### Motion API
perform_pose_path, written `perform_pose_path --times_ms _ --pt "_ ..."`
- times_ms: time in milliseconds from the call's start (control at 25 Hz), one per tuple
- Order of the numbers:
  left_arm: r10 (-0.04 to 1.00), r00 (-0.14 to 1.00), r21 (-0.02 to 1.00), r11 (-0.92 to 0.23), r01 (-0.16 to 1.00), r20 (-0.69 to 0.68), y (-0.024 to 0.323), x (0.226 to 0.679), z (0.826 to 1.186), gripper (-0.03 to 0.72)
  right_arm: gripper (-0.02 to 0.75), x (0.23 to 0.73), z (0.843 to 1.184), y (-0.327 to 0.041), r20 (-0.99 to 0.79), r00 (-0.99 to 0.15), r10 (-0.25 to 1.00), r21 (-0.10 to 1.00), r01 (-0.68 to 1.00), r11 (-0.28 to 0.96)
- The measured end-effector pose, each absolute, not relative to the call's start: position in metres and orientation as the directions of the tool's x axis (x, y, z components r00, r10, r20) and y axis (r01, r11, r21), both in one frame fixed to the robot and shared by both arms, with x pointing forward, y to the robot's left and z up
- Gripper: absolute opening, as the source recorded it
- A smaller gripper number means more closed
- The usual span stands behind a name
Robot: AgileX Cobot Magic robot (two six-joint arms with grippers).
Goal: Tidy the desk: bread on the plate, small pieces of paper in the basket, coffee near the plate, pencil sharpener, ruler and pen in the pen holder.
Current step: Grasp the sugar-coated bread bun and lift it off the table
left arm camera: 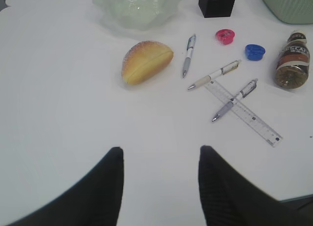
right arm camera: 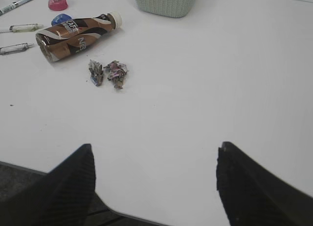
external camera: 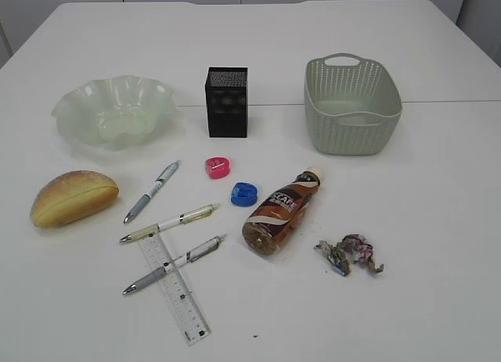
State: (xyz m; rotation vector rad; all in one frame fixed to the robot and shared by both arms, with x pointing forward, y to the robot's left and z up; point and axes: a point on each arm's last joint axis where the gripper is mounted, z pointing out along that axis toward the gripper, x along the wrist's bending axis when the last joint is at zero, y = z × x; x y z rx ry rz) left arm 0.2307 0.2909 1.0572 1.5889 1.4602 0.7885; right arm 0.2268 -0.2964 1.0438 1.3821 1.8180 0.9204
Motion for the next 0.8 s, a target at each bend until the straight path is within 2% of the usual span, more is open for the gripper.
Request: perform_pose_path --times_ms 800 --pt "0.987 0.136 0.876 0.005 0.483 -0.080 0.2909 0.2311 1.0568 0.354 0.564 0.2268 1.0438 -0.2964 -0.091 -0.218 0.972 0.843 0.502 0.191"
